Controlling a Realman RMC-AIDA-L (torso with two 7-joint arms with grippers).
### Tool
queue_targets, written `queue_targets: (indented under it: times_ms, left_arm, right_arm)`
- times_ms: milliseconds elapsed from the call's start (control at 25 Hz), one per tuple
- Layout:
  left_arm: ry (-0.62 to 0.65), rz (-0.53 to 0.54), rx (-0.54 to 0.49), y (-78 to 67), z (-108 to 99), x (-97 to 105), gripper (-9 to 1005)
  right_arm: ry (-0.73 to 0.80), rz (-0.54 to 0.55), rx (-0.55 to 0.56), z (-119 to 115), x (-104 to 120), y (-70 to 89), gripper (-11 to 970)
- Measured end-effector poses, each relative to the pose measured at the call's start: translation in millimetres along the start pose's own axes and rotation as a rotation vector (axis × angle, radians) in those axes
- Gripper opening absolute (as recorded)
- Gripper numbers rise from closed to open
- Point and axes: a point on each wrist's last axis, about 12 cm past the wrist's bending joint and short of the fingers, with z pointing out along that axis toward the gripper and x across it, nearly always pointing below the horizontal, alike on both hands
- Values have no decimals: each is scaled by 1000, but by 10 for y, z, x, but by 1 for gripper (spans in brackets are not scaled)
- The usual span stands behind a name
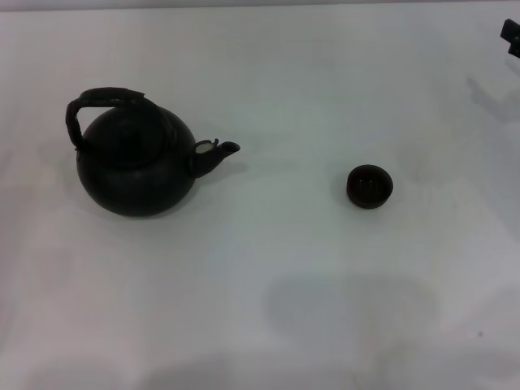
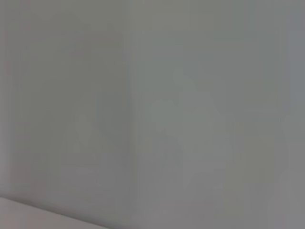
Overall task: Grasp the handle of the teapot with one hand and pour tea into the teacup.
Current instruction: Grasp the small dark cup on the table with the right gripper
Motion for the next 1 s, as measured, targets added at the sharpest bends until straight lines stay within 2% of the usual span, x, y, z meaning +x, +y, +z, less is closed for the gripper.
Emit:
queue_targets:
  times_ms: [320, 560, 800, 1000]
  left_arm:
    - [2, 29, -17, 32, -35, -3, 816]
    - [-13, 74, -70, 77, -99, 19, 815]
    - [-51, 77, -114, 124, -127, -12, 815]
    - [-67, 117, -123, 131, -27, -46, 816]
  right_arm:
    - [-9, 25, -156, -229, -190, 53, 859]
    - [22, -1, -186, -344, -249, -11, 861]
    - [84, 0, -263, -321, -342, -5, 863]
    - [225, -8, -349, -283, -375, 117, 864]
